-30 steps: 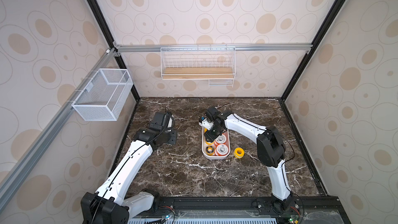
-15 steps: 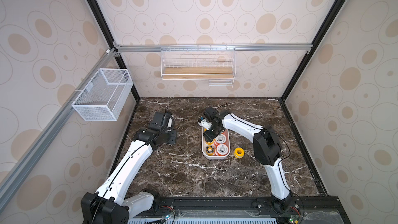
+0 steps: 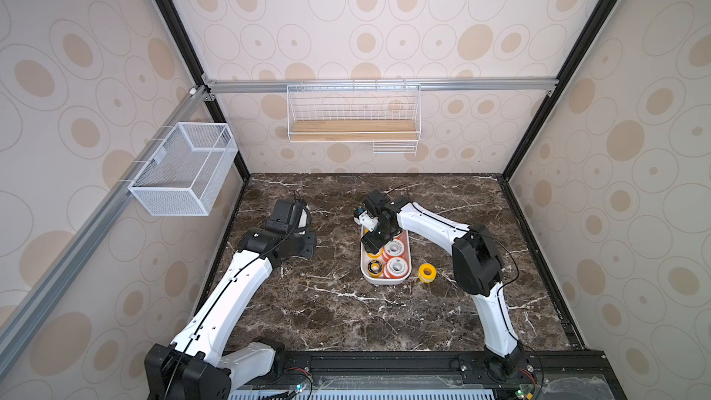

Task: Put the sealing tape into the storage box
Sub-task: Place the sealing tape in the storage box, then pick up the sealing tape at the center of the board.

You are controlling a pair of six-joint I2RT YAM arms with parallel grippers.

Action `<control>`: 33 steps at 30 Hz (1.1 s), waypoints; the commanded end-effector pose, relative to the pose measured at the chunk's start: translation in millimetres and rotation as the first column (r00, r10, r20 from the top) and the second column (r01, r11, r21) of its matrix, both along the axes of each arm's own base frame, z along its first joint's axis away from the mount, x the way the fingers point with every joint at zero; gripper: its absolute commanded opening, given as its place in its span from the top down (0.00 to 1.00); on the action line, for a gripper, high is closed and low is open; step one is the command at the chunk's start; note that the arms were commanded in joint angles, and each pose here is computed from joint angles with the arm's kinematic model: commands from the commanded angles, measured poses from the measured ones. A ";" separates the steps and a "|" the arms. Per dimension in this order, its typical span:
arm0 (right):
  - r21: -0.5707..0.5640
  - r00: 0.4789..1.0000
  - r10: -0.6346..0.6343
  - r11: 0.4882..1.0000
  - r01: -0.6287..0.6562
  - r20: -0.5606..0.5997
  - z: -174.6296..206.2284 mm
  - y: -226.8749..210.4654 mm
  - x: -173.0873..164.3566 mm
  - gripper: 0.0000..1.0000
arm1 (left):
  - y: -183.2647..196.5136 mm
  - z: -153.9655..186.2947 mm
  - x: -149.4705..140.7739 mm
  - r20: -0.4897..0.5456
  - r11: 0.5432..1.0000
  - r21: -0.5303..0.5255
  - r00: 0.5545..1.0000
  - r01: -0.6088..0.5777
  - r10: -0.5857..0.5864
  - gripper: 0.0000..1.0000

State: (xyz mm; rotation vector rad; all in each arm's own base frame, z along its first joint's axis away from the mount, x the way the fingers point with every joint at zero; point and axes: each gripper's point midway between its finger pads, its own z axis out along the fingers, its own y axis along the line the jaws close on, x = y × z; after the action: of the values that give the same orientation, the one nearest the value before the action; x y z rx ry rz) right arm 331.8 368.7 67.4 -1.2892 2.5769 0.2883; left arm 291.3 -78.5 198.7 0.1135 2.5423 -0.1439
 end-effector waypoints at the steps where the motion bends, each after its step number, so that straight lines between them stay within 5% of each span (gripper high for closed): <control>1: 0.092 0.999 0.001 0.996 -0.004 0.039 35.4 6.5 -6.5 0.29 | 0.9 2.1 0.4 0.005 1.000 -0.013 1.000 0.000 0.000 0.45; 7: 0.194 0.993 -0.050 0.980 0.029 0.104 77.3 -10.7 -10.8 0.29 | -11.7 -3.6 -0.4 -0.025 0.997 -0.065 0.998 0.047 -0.049 0.43; 14: 0.233 0.975 -0.188 0.960 0.157 0.116 91.5 -81.8 -19.7 0.29 | -30.4 -10.7 -2.4 -0.071 0.984 -0.143 0.990 0.108 -0.119 0.42; 23: 0.135 0.944 -0.311 0.946 0.295 0.111 60.4 -169.9 -54.1 0.28 | -73.3 -25.7 -4.6 -0.117 0.921 -0.375 0.981 0.102 -0.156 0.41; 33: -0.013 0.928 -0.368 0.929 0.370 0.060 12.2 -205.8 -83.9 0.23 | -119.3 -66.2 11.4 -0.158 0.891 -0.440 0.967 0.112 -0.199 0.45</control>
State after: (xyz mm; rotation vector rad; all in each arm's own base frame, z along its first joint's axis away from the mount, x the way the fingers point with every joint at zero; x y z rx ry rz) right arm 250.8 173.2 88.1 -0.8176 2.6687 0.2000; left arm 292.2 -183.9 134.0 0.1570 2.6611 -0.7389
